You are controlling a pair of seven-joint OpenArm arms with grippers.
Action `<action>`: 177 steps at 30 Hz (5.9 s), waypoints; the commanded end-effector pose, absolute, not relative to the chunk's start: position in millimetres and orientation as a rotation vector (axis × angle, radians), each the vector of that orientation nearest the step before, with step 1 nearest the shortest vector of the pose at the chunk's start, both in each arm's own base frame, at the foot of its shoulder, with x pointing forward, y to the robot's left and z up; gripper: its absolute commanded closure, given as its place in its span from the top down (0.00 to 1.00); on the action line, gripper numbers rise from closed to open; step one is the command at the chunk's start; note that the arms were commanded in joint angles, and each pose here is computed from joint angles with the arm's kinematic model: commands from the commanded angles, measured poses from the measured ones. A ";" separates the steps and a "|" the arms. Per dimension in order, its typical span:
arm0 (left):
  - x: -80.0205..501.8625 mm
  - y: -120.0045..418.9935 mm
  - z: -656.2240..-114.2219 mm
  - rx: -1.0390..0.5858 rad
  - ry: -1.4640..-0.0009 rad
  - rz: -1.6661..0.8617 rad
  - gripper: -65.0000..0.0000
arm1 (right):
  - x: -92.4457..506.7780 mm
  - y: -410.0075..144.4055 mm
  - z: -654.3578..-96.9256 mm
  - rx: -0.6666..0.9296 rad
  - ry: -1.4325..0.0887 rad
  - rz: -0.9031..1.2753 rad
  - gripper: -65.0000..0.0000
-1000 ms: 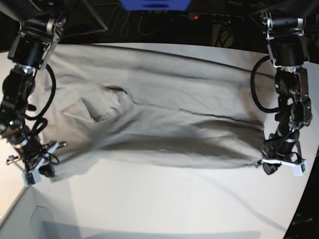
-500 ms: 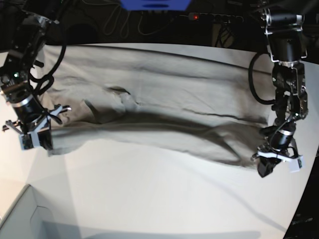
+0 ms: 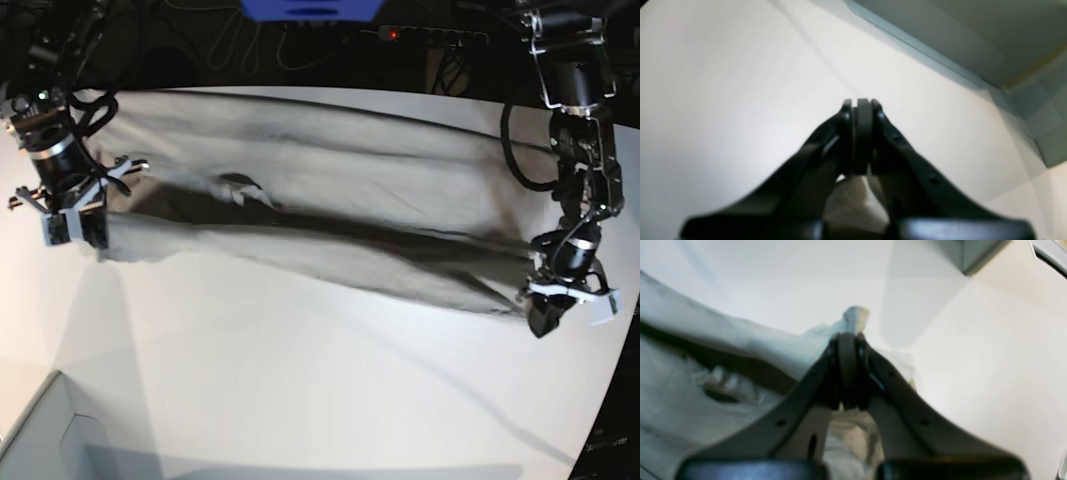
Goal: Layout the t-shirt on the table in an organized manner, then fold the t-shirt properly
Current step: 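Lift the shirt with both grippers and fold it toward the robot, then hold the folded shirt edge with both grippers, smoothing it flat, then regrasp the strip end with the left gripper, pulling it taut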
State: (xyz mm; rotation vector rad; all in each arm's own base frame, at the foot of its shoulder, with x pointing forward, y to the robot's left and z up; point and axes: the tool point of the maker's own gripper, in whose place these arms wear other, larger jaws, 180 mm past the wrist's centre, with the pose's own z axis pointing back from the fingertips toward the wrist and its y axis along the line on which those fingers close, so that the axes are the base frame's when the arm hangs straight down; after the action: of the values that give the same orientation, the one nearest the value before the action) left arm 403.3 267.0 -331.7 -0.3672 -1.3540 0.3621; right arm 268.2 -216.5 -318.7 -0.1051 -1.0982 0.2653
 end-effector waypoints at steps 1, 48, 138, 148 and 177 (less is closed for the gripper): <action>406.5 278.4 -311.9 -0.359 -1.422 0.362 0.00 | 268.9 -210.5 -306.5 -0.090 -1.159 0.273 0.00; 325.8 295.1 -367.7 -0.277 -1.281 0.400 0.00 | 175.9 -188.1 -348.9 0.082 -1.091 0.166 0.00; 305.0 308.2 -435.9 -0.256 -1.106 0.513 0.00 | 169.9 -214.2 -408.0 0.104 -0.954 0.119 0.00; 304.7 308.3 -436.4 -0.256 -1.104 0.514 0.00 | 189.1 -252.9 -428.5 0.068 -0.947 0.026 0.00; 298.0 304.9 -444.5 -0.258 -1.075 0.514 0.55 | 189.1 -244.4 -432.3 0.089 -0.946 0.012 0.40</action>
State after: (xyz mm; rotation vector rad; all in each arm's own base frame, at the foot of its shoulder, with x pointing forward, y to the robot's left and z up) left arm 290.7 300.3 -456.1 -0.2540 -1.0305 0.5245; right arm 183.1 -240.9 -442.9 0.0915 -0.9015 0.0088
